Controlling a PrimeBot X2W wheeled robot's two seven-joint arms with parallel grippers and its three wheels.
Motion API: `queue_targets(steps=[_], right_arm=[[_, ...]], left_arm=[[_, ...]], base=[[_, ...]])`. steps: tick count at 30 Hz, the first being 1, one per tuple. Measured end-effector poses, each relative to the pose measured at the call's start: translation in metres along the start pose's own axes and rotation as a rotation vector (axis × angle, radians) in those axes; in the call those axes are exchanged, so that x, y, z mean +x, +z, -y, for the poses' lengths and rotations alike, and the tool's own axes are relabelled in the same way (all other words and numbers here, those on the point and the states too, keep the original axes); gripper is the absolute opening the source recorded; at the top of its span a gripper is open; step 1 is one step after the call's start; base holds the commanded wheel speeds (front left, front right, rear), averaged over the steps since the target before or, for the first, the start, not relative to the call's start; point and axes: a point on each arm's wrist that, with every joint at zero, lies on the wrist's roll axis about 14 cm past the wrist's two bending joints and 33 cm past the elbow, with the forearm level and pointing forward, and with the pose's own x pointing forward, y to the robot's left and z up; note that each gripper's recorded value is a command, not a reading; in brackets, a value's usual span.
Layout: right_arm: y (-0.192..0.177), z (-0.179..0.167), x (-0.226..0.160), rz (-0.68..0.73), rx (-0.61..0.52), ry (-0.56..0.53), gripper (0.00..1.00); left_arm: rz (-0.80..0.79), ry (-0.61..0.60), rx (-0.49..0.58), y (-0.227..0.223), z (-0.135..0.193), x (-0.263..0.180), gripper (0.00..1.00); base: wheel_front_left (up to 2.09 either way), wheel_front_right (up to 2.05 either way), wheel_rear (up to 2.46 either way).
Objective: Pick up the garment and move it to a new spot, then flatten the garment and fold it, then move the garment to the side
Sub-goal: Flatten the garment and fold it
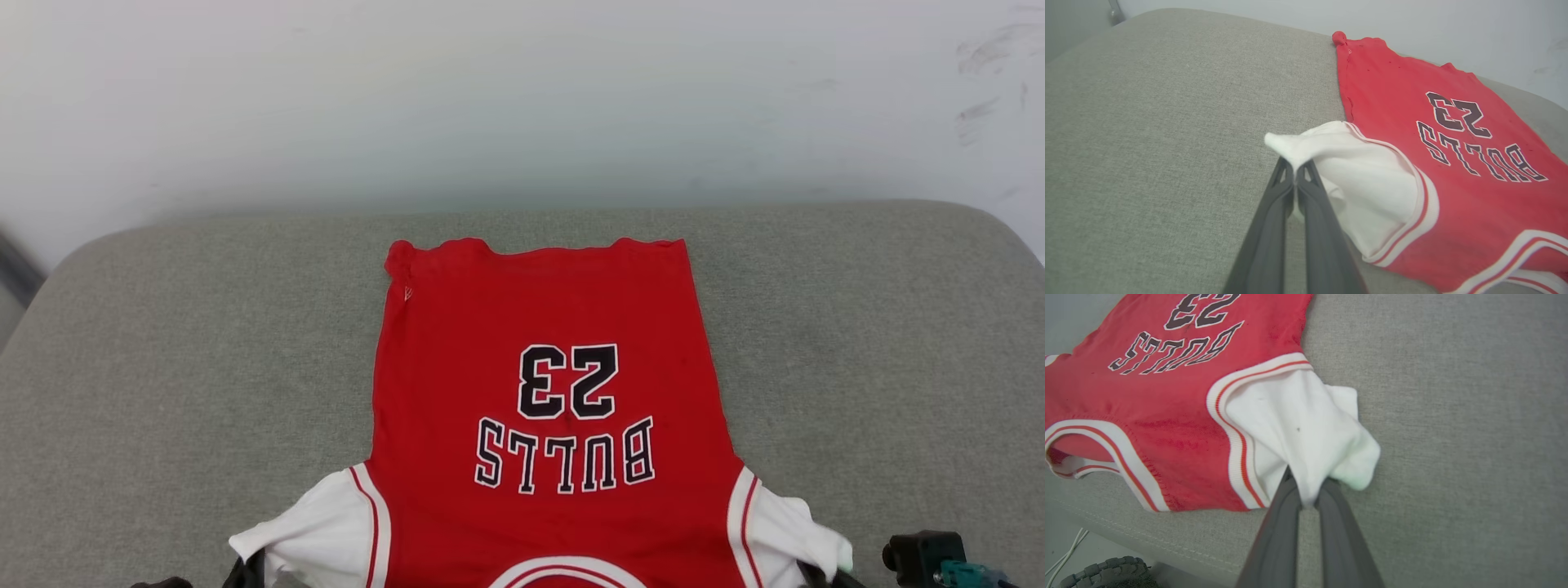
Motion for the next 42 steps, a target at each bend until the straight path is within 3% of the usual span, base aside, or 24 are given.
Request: queue_targets(steps=[6,10,15,19,25,32,42], right_arm=[[0.035,0.000,0.011,0.051,-0.005,-0.006,1.00],[0.097,0.021,0.032,0.180,0.003,-0.048,1.00],[0.157,0.042,0.081,0.224,0.022,-0.078,1.00],[0.182,0.049,0.135,0.148,0.044,-0.075,1.00],[0.192,0.047,0.212,-0.075,0.068,-0.054,1.00],[0.172,0.017,0.282,-0.318,0.047,0.005,1.00],[0.120,0.001,0.332,-0.520,0.084,0.028,1.00]], left_arm=[[0.027,-0.047,0.033,0.009,0.017,0.005,0.00],[0.066,-0.076,0.037,0.021,0.031,0.018,0.00],[0.115,-0.125,0.042,0.037,0.049,0.043,0.00],[0.158,-0.164,0.038,0.048,0.062,0.068,0.00],[0.177,-0.186,0.020,0.045,0.071,0.097,0.00],[0.176,-0.162,0.032,0.037,0.060,0.114,0.00],[0.118,-0.099,0.039,0.014,0.038,0.123,0.00]], base=[[0.00,0.00,0.00],[0.00,0.00,0.00],[0.00,0.00,0.00],[0.00,0.00,0.00],[0.00,0.00,0.00],[0.00,0.00,0.00],[0.00,0.00,0.00]])
